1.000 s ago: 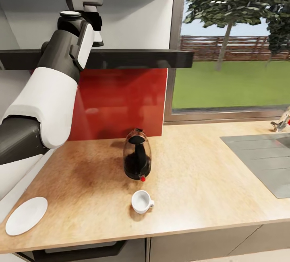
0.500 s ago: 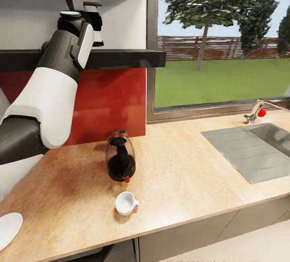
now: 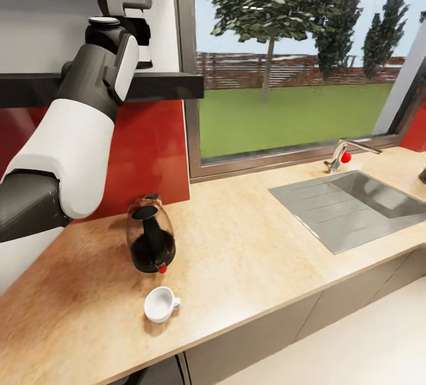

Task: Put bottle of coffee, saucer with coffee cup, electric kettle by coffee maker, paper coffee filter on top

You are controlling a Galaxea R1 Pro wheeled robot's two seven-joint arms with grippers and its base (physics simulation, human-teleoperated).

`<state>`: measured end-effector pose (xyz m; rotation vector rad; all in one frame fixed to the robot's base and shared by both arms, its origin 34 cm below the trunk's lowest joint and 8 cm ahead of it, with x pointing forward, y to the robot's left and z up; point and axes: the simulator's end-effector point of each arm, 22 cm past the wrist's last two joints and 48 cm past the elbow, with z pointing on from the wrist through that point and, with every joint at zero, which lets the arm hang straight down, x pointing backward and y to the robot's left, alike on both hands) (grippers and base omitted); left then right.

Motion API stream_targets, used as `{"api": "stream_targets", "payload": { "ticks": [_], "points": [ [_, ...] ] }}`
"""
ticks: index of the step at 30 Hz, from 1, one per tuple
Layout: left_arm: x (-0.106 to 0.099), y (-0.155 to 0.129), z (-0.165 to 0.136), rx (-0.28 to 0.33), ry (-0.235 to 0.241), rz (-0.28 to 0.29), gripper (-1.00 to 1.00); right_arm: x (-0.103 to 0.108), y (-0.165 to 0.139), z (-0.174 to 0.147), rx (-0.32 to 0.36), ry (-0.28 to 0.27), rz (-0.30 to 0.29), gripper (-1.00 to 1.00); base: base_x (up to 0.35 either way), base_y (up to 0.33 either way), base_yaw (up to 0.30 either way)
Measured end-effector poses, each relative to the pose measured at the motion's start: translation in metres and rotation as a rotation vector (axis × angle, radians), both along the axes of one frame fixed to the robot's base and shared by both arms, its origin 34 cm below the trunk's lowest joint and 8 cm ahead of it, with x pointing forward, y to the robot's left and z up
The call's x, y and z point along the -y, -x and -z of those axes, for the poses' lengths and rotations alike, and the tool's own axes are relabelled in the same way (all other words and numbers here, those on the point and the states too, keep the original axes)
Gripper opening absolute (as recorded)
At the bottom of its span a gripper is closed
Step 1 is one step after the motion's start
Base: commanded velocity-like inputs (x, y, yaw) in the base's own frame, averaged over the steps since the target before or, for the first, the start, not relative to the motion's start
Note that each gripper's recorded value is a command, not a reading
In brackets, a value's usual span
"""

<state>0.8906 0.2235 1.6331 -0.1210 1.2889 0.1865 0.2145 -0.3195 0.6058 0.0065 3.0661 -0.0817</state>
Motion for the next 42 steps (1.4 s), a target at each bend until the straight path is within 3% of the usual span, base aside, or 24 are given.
{"api": "stream_targets", "payload": {
  "ticks": [9,15,30,42],
  "points": [
    [0.000,-0.001,0.001,-0.006,0.001,0.002,-1.00,0.000,0.000,0.000,0.000,0.000,0.000,1.00,0.000,0.000,-0.275],
    [-0.002,-0.001,0.008,-0.049,-0.010,-0.012,-1.00,0.000,0.000,0.000,0.001,0.000,0.000,1.00,0.119,-0.081,-0.275],
    [-0.002,-0.002,0.011,-0.057,0.001,-0.004,-1.00,0.000,0.000,0.000,0.000,0.000,0.000,1.00,0.195,-0.206,-0.272],
    [-0.001,-0.003,0.012,-0.056,0.004,-0.003,-1.00,-0.001,0.000,0.000,0.000,-0.001,0.000,1.00,0.017,-0.268,-0.246]
  ]
}}
